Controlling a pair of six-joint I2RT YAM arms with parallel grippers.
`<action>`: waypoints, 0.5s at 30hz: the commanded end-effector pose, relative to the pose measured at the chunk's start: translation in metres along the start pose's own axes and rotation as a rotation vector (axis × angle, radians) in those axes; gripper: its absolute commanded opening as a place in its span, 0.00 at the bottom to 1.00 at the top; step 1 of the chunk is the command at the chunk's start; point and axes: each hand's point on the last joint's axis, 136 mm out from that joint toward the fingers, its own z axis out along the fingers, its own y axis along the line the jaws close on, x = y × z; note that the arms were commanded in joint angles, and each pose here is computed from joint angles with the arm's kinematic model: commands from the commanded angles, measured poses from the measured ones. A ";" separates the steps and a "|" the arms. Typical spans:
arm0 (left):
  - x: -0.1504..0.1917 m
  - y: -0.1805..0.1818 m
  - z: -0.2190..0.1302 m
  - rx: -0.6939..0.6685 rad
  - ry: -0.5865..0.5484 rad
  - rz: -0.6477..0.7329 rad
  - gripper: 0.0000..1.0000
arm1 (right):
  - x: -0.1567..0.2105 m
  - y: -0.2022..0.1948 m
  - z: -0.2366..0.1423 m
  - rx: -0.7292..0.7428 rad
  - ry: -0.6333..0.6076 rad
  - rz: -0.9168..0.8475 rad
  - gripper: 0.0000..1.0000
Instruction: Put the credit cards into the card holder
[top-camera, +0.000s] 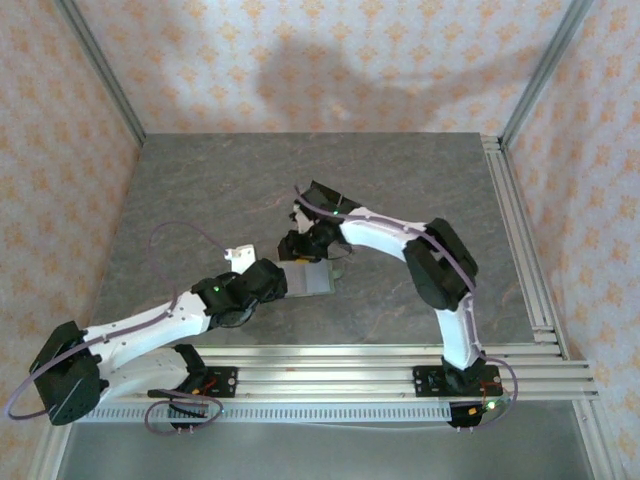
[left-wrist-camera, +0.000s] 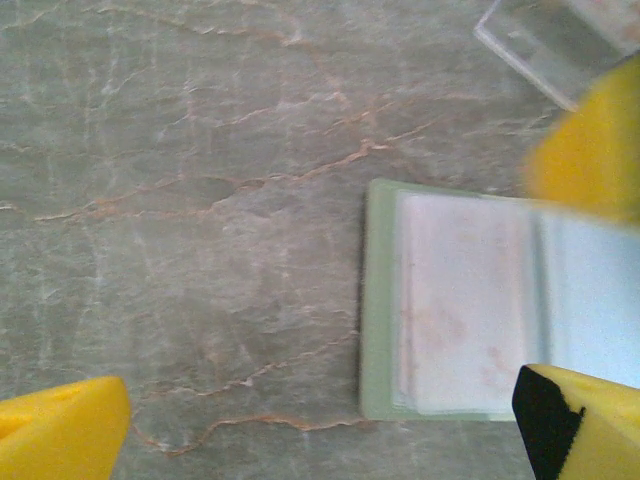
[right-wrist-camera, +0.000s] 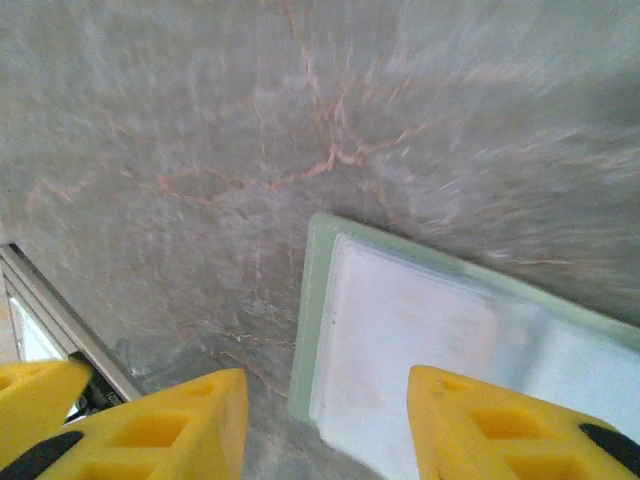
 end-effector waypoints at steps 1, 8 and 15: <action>-0.010 0.011 0.007 -0.090 -0.016 -0.018 1.00 | -0.040 -0.009 -0.079 0.100 -0.175 -0.062 0.46; -0.023 0.008 0.028 -0.165 0.035 0.029 1.00 | -0.060 -0.089 -0.133 0.517 -0.219 -0.179 0.45; -0.039 0.008 0.034 -0.192 0.033 0.030 1.00 | -0.063 -0.112 -0.129 0.635 -0.127 -0.334 0.42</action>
